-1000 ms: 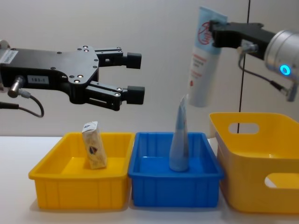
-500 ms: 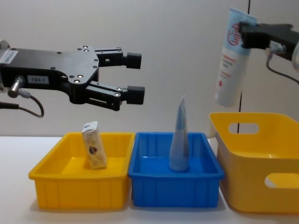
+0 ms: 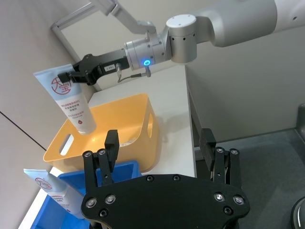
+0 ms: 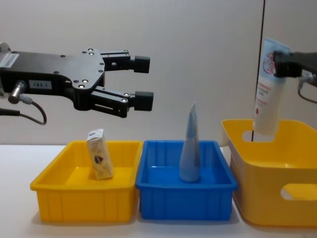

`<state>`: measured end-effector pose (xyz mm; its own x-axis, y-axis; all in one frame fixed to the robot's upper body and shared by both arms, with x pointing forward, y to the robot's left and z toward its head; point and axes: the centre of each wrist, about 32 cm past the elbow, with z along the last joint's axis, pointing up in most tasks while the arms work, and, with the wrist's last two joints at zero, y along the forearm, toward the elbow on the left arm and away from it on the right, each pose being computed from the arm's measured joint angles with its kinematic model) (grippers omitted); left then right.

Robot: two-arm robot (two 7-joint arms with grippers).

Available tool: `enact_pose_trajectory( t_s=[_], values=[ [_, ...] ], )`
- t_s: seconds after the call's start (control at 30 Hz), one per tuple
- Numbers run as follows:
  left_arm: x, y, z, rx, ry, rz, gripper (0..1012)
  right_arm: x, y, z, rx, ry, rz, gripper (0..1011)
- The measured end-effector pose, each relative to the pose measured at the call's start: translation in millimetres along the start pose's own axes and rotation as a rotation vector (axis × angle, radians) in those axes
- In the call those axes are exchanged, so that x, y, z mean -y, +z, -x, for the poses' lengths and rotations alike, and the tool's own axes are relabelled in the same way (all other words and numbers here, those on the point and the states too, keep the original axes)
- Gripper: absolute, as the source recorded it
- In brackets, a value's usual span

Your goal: Bimanual collaborative sorting of washing and personal care products

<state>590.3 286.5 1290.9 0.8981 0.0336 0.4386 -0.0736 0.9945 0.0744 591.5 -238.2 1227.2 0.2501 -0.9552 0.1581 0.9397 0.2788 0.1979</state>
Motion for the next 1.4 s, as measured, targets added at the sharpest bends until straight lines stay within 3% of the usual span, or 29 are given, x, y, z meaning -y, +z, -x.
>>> enact_pose_trajectory(
  t_s=[0.23,0.57,1.03,1.13,1.2,1.23,1.4],
  values=[
    [0.0,0.0,0.0,0.000,0.000,0.000,1001,-5.7,-12.4,-2.8,0.011,-0.021,0.034,0],
    [0.0,0.0,0.0,0.000,0.000,0.000,1001,-14.4,-24.2,3.1,0.017,-0.019,0.063,33],
    [0.0,0.0,0.0,0.000,0.000,0.000,1001,-21.1,-31.9,11.6,0.058,-0.010,0.069,466],
    [0.0,0.0,0.0,0.000,0.000,0.000,1002,-21.2,-32.0,12.2,0.068,-0.005,0.065,567],
    [0.0,0.0,0.0,0.000,0.000,0.000,1001,-21.1,-31.4,12.3,0.069,0.000,0.061,583],
    [0.0,0.0,0.0,0.000,0.000,0.000,1001,-20.7,-30.8,12.4,0.069,0.008,0.057,664],
    [0.0,0.0,0.0,0.000,0.000,0.000,1001,-18.5,-27.8,12.2,0.055,0.042,0.040,810]
  ],
)
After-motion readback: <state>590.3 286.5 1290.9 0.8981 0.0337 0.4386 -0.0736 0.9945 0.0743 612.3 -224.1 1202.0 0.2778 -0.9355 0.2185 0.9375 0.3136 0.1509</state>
